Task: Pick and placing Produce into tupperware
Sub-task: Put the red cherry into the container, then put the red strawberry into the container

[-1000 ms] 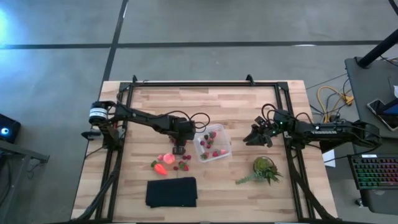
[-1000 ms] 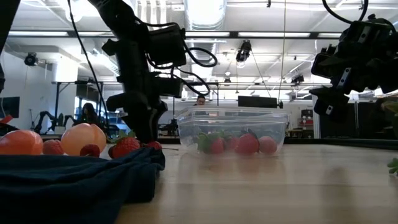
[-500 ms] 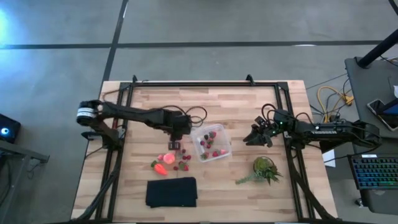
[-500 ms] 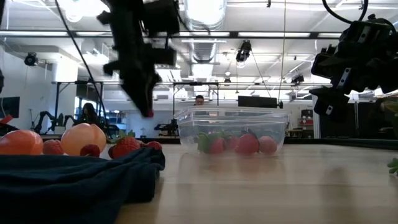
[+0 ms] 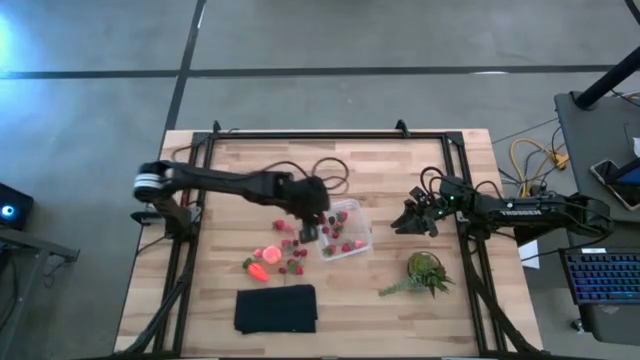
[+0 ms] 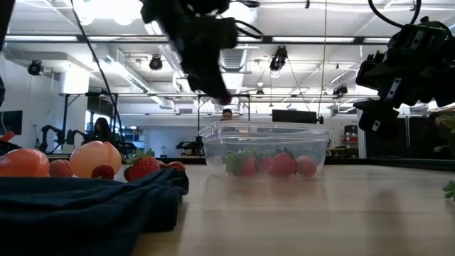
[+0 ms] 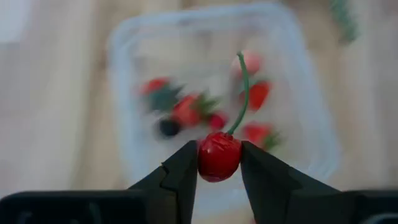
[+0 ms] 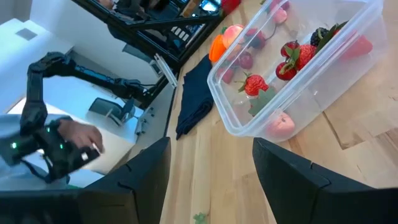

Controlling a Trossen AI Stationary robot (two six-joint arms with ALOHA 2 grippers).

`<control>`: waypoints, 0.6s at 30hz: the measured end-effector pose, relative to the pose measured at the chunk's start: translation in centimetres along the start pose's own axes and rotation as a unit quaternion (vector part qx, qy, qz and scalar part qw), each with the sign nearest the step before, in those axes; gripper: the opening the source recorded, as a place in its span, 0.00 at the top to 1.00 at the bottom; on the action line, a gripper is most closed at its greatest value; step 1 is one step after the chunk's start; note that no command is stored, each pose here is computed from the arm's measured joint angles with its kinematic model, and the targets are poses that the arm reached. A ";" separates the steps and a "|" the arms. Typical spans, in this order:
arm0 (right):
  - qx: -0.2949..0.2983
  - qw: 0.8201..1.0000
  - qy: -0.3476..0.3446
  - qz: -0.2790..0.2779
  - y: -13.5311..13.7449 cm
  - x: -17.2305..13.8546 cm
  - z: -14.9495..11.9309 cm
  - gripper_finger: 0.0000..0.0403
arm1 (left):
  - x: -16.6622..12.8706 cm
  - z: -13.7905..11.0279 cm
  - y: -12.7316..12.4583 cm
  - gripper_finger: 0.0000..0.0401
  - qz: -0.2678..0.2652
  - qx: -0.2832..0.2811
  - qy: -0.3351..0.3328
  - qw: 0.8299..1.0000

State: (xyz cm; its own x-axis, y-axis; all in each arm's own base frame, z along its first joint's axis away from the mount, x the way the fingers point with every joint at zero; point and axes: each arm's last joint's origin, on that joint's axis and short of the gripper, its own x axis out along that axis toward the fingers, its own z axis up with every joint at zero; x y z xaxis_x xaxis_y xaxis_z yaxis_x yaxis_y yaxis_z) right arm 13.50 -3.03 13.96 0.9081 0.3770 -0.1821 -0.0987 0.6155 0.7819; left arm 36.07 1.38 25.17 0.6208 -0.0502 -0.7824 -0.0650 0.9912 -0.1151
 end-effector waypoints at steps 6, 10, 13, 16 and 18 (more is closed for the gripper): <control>0.005 1.000 0.001 0.001 0.0 0.0 0.0 0.46 | 1.4 1.5 -0.4 0.61 0.002 -0.013 0.013 1.000; 0.003 1.000 0.001 0.001 0.0 0.0 0.0 0.46 | -1.0 0.9 -0.1 0.53 0.061 -0.045 0.062 0.995; -0.003 1.000 0.001 0.001 0.0 0.0 0.0 0.46 | -3.4 -0.9 0.4 0.49 0.139 -0.122 0.135 0.973; -0.011 1.000 0.002 0.000 0.0 0.0 0.0 0.46 | -5.4 -3.0 0.9 0.49 0.169 -0.240 0.199 0.935; -0.016 1.000 0.002 -0.001 -0.1 0.0 0.0 0.46 | -6.0 -4.1 1.2 0.49 0.155 -0.309 0.224 0.911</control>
State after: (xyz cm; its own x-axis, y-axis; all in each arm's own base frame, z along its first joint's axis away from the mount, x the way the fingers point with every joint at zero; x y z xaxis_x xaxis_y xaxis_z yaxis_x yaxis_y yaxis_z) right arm 13.51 -3.04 13.89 0.9068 0.3779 -0.1869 -0.1092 0.6386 0.7617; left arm 29.08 2.41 27.21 0.1250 0.0374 -0.9915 -0.6969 0.7145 -0.0609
